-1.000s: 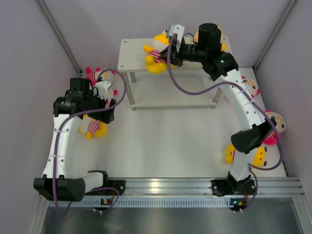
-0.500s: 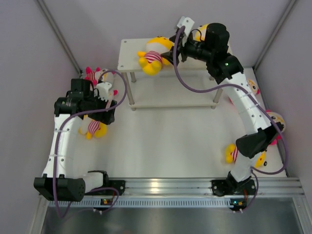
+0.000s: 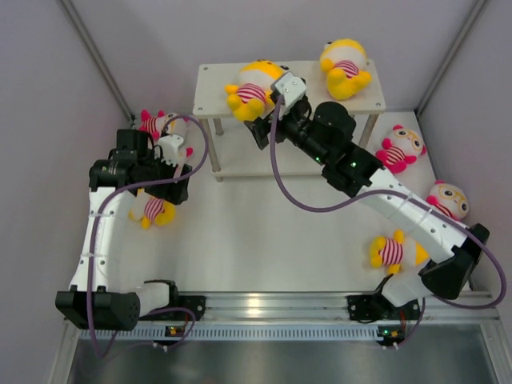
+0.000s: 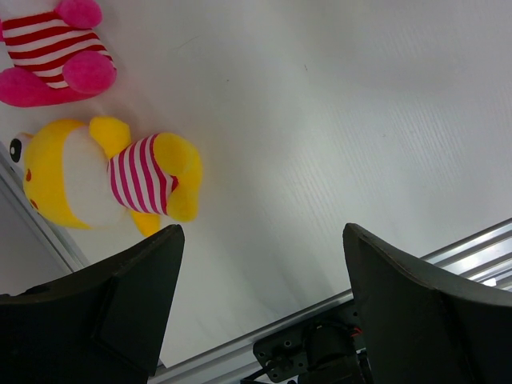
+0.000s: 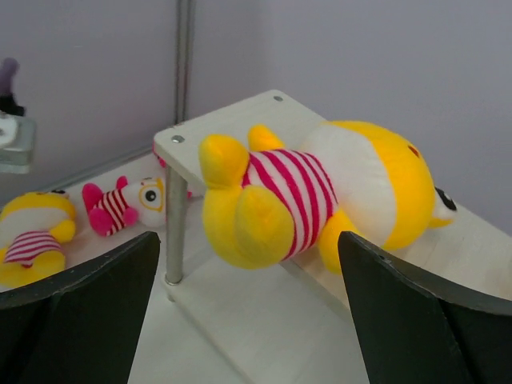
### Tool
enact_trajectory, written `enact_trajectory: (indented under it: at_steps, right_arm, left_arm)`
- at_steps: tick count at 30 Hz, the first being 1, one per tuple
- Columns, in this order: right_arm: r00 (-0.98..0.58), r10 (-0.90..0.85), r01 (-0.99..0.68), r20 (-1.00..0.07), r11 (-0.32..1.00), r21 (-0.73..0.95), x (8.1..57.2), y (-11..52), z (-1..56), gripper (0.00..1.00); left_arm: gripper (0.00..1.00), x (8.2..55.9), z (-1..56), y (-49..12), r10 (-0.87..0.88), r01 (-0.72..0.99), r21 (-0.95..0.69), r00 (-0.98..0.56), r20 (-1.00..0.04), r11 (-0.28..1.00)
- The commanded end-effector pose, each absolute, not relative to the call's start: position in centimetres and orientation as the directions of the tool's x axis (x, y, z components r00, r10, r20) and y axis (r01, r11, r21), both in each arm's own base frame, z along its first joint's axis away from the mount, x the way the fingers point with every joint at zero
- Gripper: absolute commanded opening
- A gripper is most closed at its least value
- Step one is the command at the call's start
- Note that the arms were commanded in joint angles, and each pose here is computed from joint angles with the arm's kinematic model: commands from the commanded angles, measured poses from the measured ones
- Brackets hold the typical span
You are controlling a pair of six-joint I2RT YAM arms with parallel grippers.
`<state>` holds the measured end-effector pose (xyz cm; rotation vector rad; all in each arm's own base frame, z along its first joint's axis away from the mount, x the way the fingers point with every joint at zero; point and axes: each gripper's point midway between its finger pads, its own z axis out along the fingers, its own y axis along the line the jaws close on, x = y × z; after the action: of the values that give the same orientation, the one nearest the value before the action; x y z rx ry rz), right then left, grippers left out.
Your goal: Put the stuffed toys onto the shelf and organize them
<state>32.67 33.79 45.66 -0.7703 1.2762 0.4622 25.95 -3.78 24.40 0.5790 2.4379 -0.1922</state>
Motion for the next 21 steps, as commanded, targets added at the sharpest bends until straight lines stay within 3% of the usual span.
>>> enact_trajectory:
  at_steps: [1, 6, 9, 12, 15, 16, 19, 21]
  right_arm:
    - [0.237, 0.069, -0.545, -0.969, 0.835, -0.074, 35.0, 31.6, 48.3, 0.93]
    - [0.224, 0.061, -0.524, -0.973, 0.849, -0.067, 36.7, 33.0, 47.2, 0.89]
    - [0.211, 0.039, -0.551, -0.977, 0.83, -0.086, 37.4, 34.4, 46.7, 0.79]
    - [0.18, 0.017, -0.573, -0.984, 0.814, -0.091, 38.0, 35.2, 46.1, 0.67]
    - [0.165, 0.013, -0.578, -0.986, 0.811, -0.087, 38.2, 35.1, 45.6, 0.41]
    - [0.157, 0.018, -0.584, -0.987, 0.808, -0.078, 38.1, 35.0, 45.6, 0.24]
    - [0.153, 0.021, -0.595, -0.988, 0.801, -0.075, 38.2, 33.6, 46.1, 0.1]
    - [0.133, -0.024, -0.609, -0.991, 0.786, -0.101, 38.8, 32.1, 45.8, 0.1]
  left_arm:
    - [0.87, 25.7, 24.7, -4.0, 0.356, 0.455, -0.009, -0.707, -0.612, 0.89]
    - [0.87, 25.4, 24.8, -3.9, 0.357, 0.455, -0.004, -0.705, -0.613, 0.891]
    - [0.87, 25.4, 24.7, -3.8, 0.358, 0.453, -0.001, -0.707, -0.61, 0.892]
    - [0.87, 25.3, 24.9, -3.8, 0.361, 0.453, 0.005, -0.703, -0.613, 0.891]
    - [0.87, 25.3, 24.9, -3.7, 0.365, 0.456, 0.009, -0.7, -0.614, 0.89]
    - [0.87, 25.2, 24.8, -3.7, 0.365, 0.456, 0.009, -0.701, -0.612, 0.89]
    - [0.87, 25.1, 24.7, -3.6, 0.37, 0.456, 0.014, -0.703, -0.607, 0.89]
    - [0.87, 25.1, 24.8, -3.6, 0.372, 0.459, 0.015, -0.701, -0.609, 0.889]
